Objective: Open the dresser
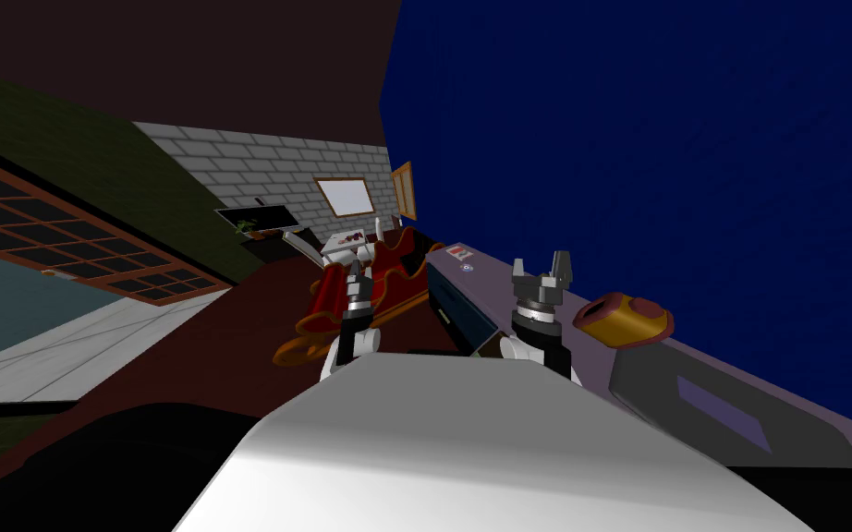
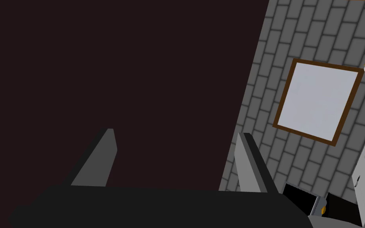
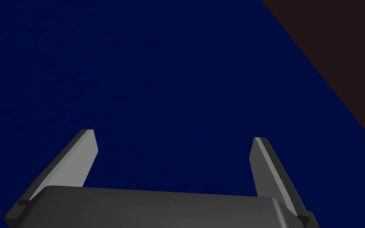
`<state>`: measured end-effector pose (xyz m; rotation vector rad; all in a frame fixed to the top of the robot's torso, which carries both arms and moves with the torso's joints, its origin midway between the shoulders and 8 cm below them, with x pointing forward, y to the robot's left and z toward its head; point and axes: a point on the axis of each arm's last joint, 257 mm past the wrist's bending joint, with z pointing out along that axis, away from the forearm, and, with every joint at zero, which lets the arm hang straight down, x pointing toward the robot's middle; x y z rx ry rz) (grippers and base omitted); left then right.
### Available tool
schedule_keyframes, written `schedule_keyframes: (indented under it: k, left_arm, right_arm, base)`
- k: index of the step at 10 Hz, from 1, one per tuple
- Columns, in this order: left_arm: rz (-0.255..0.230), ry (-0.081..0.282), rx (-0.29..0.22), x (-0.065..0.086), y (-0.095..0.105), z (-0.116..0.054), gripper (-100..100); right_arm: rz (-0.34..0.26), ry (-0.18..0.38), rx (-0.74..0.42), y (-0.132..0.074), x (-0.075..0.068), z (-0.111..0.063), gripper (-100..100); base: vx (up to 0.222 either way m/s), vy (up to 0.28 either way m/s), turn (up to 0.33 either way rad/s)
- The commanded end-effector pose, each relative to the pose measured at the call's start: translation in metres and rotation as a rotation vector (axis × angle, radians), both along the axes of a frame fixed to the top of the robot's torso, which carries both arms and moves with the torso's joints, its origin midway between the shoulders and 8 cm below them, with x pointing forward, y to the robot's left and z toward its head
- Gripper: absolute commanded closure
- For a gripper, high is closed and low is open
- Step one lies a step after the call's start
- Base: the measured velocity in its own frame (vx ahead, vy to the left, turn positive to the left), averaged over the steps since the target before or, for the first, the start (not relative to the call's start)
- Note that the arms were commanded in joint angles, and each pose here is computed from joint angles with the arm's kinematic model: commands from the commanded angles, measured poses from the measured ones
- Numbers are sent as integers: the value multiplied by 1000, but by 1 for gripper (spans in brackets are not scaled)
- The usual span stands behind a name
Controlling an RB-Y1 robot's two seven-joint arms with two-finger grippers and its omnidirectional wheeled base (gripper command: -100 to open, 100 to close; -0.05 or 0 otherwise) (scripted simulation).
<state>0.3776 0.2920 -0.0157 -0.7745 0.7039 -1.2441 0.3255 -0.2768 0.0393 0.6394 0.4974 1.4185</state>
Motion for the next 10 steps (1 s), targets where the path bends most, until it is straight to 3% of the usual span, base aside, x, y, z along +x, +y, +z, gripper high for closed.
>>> schedule_keyframes:
  k: [1, 9, 10]
  left_arm:
    - [0, 0, 0, 0, 0, 0, 0]
    - [0, 0, 0, 0, 0, 0, 0]
    - [0, 0, 0, 0, 0, 0, 0]
  right_arm:
    - [0, 0, 0, 0, 0, 0, 0]
    - [0, 0, 0, 0, 0, 0, 0]
    - [13, 26, -39, 6, 6, -6, -100]
  base:
    - [0, 0, 0]
    - [0, 0, 0]
    - [10, 19, 5]
